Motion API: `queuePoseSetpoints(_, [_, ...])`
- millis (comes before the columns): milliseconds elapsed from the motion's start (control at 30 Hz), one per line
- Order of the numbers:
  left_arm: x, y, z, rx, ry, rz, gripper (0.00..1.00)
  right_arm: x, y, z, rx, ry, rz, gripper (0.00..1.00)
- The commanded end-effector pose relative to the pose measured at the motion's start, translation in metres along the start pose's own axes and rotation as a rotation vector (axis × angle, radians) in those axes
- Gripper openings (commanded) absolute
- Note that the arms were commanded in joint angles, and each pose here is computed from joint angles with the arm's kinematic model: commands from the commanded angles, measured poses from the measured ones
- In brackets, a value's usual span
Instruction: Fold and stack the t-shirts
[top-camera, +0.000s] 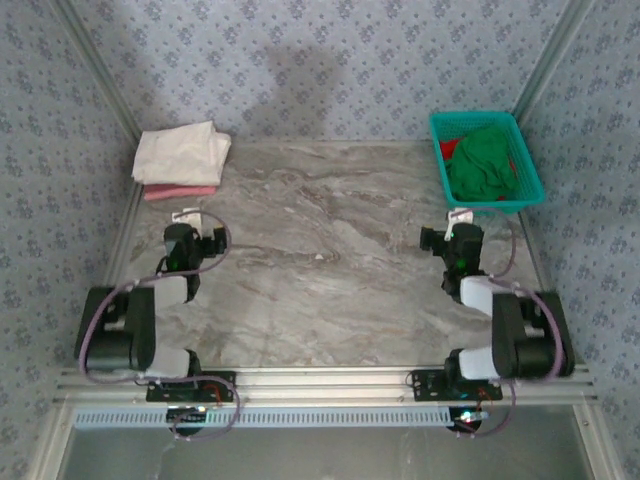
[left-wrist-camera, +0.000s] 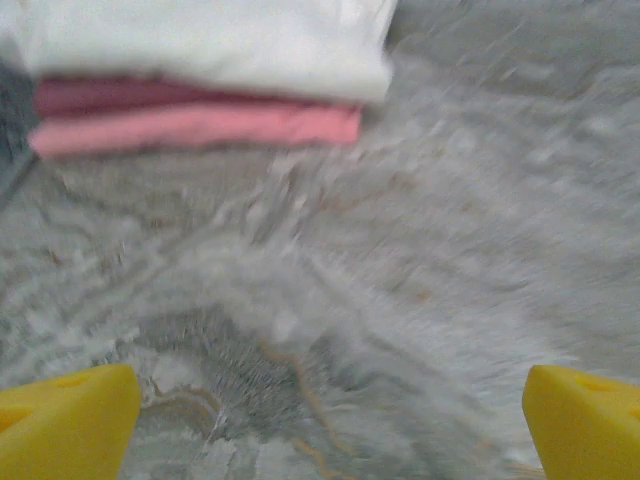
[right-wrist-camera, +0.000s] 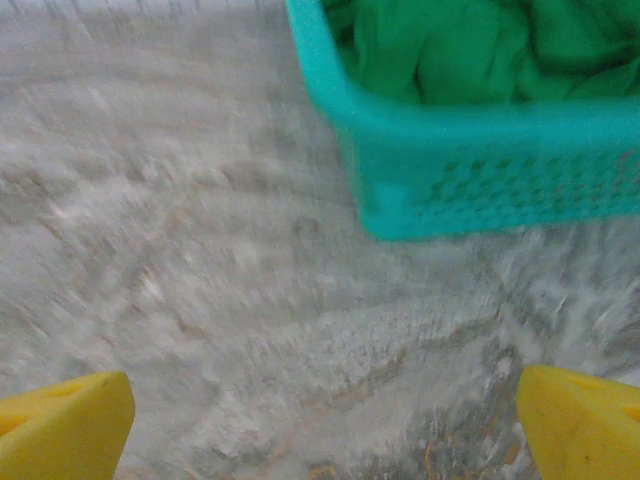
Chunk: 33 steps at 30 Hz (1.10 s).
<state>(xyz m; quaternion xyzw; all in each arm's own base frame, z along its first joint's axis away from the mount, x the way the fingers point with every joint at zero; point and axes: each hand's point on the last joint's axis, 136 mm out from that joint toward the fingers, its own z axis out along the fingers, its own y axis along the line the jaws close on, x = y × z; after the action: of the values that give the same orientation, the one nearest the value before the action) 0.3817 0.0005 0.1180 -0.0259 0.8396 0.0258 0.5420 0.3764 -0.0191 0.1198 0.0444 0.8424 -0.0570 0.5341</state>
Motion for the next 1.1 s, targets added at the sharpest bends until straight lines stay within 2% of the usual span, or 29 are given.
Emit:
queuePoseSetpoints(0, [-0.115, -0.023, -0.059, 0.096, -0.235, -0.072, 0.98, -0.098, 0.0, -0.044, -0.006, -0.109, 0.102, 1.0])
queuePoseSetpoints(67, [-0.158, -0.055, -0.08, 0.198, -0.275, -0.049, 0.98, -0.13, -0.005, -0.046, 0.023, -0.075, 0.157, 1.0])
queuePoseSetpoints(167, [-0.189, -0.13, -0.086, 0.32, -0.234, 0.126, 0.98, -0.143, -0.016, -0.01, 0.068, 0.142, 0.234, 1.0])
queuePoseSetpoints(233, [-0.189, -0.185, -0.086, 0.445, -0.213, 0.221, 0.98, -0.158, -0.036, 0.017, 0.131, 0.204, 0.298, 1.0])
queuePoseSetpoints(367, [-0.169, -0.283, -0.083, 0.709, -0.176, 0.356, 0.98, -0.162, -0.085, 0.069, 0.212, 0.219, 0.447, 0.96])
queuePoseSetpoints(500, [-0.139, -0.347, -0.085, 0.867, -0.144, 0.429, 0.98, -0.158, -0.117, 0.107, 0.232, 0.218, 0.561, 0.93])
queuePoseSetpoints(700, [-0.102, -0.377, -0.061, 0.909, -0.056, 0.394, 0.98, -0.145, -0.132, 0.145, 0.255, 0.232, 0.593, 0.93])
queuePoseSetpoints(900, [-0.08, -0.38, -0.053, 0.915, -0.026, 0.363, 0.98, -0.135, -0.123, 0.196, 0.177, 0.284, 0.596, 0.94])
queuePoseSetpoints(1067, [-0.071, -0.38, -0.048, 0.909, -0.007, 0.353, 0.98, -0.114, -0.121, 0.222, 0.196, 0.333, 0.657, 0.92])
